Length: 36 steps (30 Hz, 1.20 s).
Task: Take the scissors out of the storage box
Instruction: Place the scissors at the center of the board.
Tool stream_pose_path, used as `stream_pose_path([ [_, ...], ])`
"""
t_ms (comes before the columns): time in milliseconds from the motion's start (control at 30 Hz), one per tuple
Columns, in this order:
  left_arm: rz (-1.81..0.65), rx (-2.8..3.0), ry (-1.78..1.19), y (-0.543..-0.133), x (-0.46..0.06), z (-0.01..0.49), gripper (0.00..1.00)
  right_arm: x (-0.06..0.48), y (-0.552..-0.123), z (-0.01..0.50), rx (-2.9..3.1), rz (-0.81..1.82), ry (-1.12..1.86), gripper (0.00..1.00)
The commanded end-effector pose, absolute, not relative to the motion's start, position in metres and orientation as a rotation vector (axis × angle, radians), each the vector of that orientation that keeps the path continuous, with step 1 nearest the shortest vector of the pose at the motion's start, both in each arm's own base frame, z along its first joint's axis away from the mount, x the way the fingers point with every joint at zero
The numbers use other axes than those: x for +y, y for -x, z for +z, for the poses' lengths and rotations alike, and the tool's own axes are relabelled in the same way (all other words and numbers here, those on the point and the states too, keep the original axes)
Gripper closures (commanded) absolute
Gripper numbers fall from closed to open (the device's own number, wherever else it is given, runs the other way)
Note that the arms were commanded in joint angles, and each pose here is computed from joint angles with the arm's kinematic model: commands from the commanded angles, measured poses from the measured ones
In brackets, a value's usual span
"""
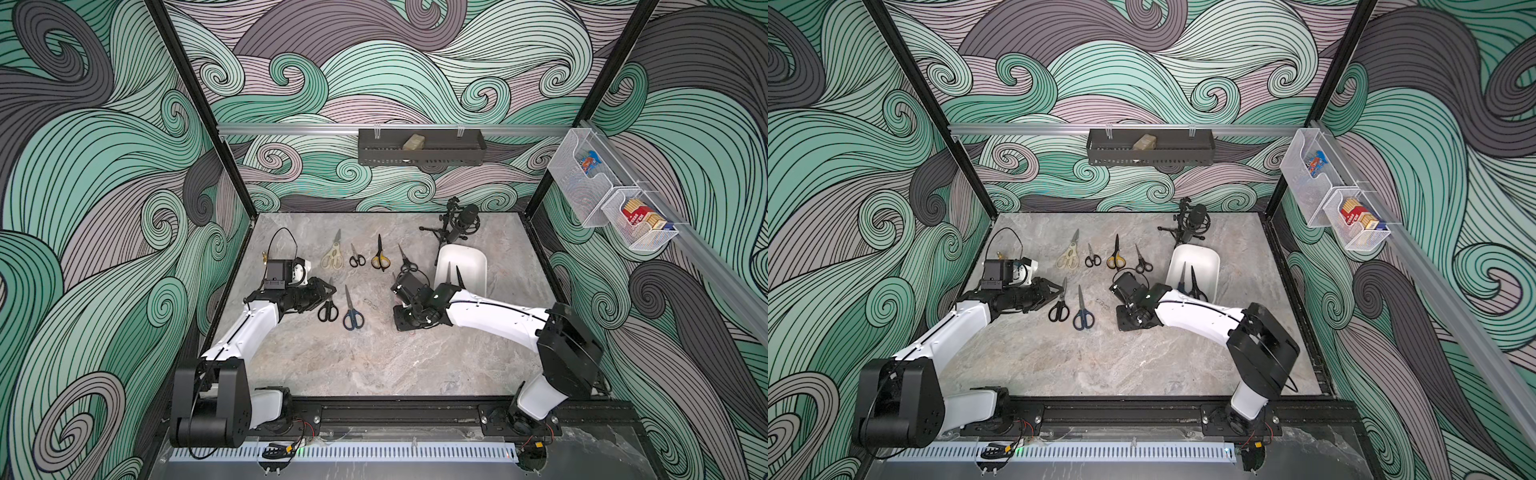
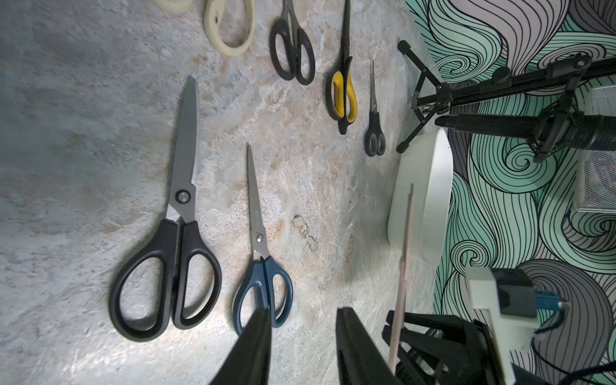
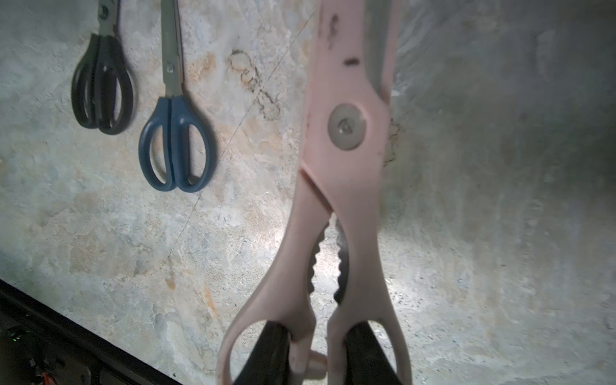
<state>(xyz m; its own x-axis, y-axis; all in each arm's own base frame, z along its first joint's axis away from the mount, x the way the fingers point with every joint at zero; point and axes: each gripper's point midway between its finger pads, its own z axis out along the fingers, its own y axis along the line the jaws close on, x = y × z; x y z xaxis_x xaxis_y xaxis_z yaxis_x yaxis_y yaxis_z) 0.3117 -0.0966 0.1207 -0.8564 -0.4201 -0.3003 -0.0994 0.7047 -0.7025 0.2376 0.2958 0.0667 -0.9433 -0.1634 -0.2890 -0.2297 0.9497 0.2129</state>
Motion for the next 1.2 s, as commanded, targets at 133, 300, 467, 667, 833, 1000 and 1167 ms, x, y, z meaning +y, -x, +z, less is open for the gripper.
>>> stream_pose_path([
  [133,-0.933,2.453,0.417,-0.300,-0.085,0.124,0.64,0.337,-0.251,0.048,2.811,0.316,0.307,0.91],
  [300,-0.918,2.444,0.417,-0.300,-0.082,0.127,0.64,0.347,-0.258,0.035,2.827,0.288,0.283,0.90],
  [467,-0.899,2.432,0.421,-0.299,-0.078,0.129,0.63,0.350,-0.265,0.024,2.835,0.259,0.266,0.89],
  [667,-0.893,2.432,0.423,-0.298,-0.076,0.129,0.63,0.351,-0.274,0.018,2.834,0.239,0.249,0.85],
  [833,-0.891,2.434,0.429,-0.298,-0.075,0.127,0.63,0.347,-0.278,0.011,2.843,0.215,0.236,0.79],
  [1000,-0.891,2.436,0.436,-0.300,-0.074,0.127,0.63,0.343,-0.281,0.006,2.851,0.200,0.226,0.72],
  [1167,-0.888,2.432,0.442,-0.301,-0.072,0.128,0.63,0.344,-0.285,0.007,2.845,0.202,0.232,0.65],
])
